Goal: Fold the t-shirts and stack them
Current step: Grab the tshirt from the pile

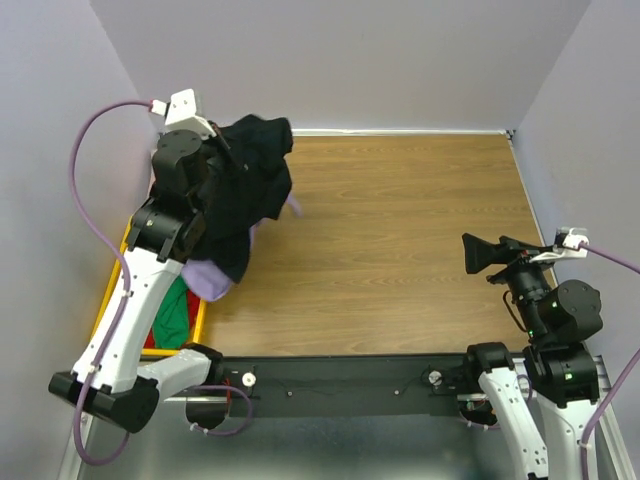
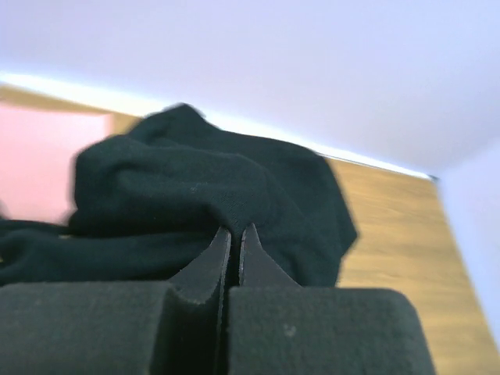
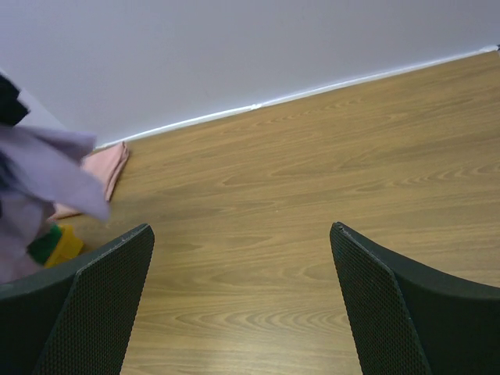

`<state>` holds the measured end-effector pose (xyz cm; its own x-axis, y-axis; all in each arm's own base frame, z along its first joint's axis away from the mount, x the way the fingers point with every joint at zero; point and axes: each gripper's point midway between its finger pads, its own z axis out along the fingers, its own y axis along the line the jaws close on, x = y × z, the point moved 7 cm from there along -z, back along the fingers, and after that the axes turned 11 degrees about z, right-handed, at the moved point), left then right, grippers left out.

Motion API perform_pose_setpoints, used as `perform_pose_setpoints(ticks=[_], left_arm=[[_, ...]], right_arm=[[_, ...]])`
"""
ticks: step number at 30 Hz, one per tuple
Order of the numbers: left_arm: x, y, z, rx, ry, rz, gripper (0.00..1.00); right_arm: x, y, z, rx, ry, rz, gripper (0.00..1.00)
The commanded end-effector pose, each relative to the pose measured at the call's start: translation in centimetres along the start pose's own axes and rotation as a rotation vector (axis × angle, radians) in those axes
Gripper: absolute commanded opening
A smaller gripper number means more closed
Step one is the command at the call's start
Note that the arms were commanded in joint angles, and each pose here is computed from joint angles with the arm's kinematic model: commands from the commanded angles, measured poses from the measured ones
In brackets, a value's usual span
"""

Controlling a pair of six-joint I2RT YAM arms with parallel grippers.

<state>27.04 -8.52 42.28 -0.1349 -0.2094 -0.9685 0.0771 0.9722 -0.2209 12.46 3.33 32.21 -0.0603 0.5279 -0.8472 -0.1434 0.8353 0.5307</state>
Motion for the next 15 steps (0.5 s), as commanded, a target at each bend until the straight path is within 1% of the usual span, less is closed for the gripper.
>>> perform_pose_setpoints(ticks=[1,2,3,4,5,6,7,8,9,10,11,13,14,15], left_arm=[[-1.8,-1.2,0.3,-0.003,-0.039,-0.040,0.00],[-1.4,-0.4,0.1,-0.072,-0.029,-0.051,0.00],[-0.9,1.6,-0.5,-0.219,-0.043,-0.058,0.00],[-0.3,2.6,-1.0,-0.287,-0.034,-0.060,0.00],[0.1,4.1,-2.2,-0.370,-0.055,-0.058,0.00],[0.0,5.0,-2.9,-0.409,-0.070,-0.058,0.00],[-0.5,6.7,-3.6,-0.482,-0.094,-0.056,0.00],[-0.9,7.7,-4.6,-0.531,-0.098,-0.030,0.00],[-2.6,8.6,-6.2,-0.588,-0.150,-0.027,0.00],[-3.6,9.4,-7.0,-0.632,-0.171,-0.011,0.00],[-6.0,10.4,-9.0,-0.709,-0.224,0.014,0.00],[-8.3,10.8,-11.0,-0.780,-0.270,0.031,0.00],[-9.3,11.1,-11.7,-0.830,-0.278,0.067,0.00],[-11.1,10.9,-13.0,-0.838,-0.329,0.054,0.00]], right_arm=[[-0.9,0.8,-0.2,-0.020,0.001,-0.001,1.00],[-0.9,0.9,-0.3,-0.030,0.005,-0.001,1.00],[-1.0,1.1,-0.5,-0.038,0.001,-0.002,1.00],[-1.0,1.1,-0.6,-0.041,0.002,-0.001,1.00],[-0.9,1.1,-0.7,-0.043,0.005,0.001,1.00],[-0.8,1.1,-0.8,-0.045,0.004,0.002,1.00],[-0.7,1.0,-0.9,-0.045,0.004,0.004,1.00],[-0.5,1.0,-0.9,-0.048,0.009,0.006,1.00],[-0.5,1.0,-0.8,-0.047,0.014,0.006,1.00],[-0.4,0.9,-0.6,-0.044,0.023,0.005,1.00],[-0.4,1.0,-0.6,-0.049,0.030,-0.001,1.00],[-0.4,1.0,-0.2,-0.045,0.040,-0.002,1.00],[-0.5,1.1,-0.2,-0.046,0.038,-0.006,1.00],[-0.6,1.1,-0.2,-0.043,0.040,-0.006,1.00]])
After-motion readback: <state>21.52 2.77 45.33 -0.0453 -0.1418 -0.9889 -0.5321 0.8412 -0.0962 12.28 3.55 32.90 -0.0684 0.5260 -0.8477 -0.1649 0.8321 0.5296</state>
